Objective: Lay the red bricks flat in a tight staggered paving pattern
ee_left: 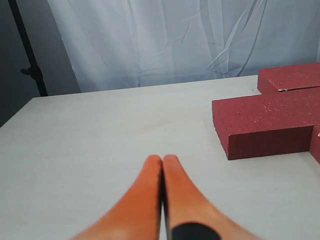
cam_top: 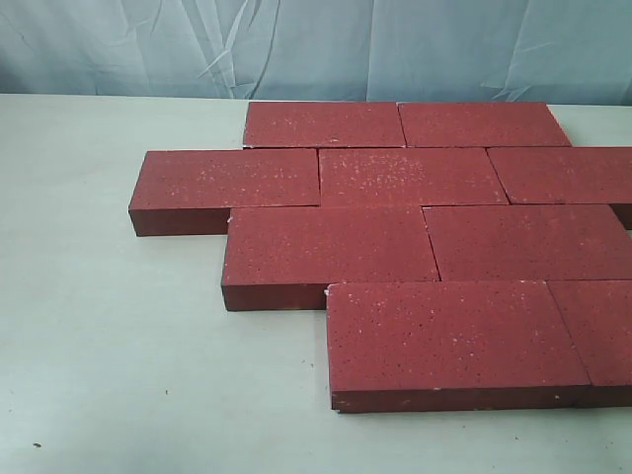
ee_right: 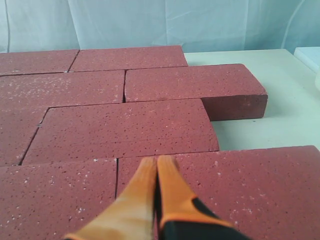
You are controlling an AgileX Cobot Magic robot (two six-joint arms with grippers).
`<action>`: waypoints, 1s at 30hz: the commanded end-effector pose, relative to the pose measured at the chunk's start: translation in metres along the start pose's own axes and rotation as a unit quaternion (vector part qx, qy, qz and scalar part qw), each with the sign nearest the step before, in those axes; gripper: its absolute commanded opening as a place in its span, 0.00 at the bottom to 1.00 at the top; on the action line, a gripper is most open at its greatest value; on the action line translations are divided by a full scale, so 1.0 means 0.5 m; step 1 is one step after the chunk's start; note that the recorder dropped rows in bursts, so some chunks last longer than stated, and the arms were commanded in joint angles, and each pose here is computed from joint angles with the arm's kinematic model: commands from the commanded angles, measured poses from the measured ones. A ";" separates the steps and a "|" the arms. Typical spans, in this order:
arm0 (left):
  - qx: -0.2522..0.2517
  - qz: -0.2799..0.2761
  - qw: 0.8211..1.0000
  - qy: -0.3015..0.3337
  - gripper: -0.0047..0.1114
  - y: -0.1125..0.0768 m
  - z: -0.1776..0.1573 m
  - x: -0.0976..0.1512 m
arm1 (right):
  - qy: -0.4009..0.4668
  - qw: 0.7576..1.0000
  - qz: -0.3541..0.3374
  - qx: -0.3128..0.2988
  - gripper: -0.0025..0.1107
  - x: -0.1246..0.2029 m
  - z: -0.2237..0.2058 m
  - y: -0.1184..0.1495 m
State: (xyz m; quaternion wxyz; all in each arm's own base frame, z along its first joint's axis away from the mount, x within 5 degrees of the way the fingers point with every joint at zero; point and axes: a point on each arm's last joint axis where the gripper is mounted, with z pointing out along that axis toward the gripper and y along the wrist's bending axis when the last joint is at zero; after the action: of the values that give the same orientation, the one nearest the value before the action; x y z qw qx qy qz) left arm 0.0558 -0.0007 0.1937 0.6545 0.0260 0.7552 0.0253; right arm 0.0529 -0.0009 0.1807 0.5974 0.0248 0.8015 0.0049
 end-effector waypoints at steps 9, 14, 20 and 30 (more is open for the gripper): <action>-0.001 0.005 1.000 0.003 0.04 0.000 0.000 0.004 | -0.007 1.000 0.000 -0.002 0.02 0.000 0.000 0.000; -0.005 0.021 1.000 0.004 0.04 0.002 0.000 0.004 | -0.007 1.000 0.003 -0.003 0.02 0.000 0.000 0.001; -0.013 0.025 1.000 0.005 0.04 0.005 0.000 0.005 | -0.007 1.000 0.003 -0.003 0.02 0.000 0.000 0.001; -0.017 -0.018 1.000 0.005 0.04 0.006 0.000 0.005 | -0.006 1.000 0.007 -0.004 0.02 0.001 0.000 0.001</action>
State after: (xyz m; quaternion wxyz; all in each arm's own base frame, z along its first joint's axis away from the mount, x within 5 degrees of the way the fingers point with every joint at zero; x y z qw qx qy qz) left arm 0.0557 0.0023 0.1932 0.6519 0.0077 0.7576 0.0312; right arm 0.0529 -0.0006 0.1807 0.5974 0.0273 0.8014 0.0090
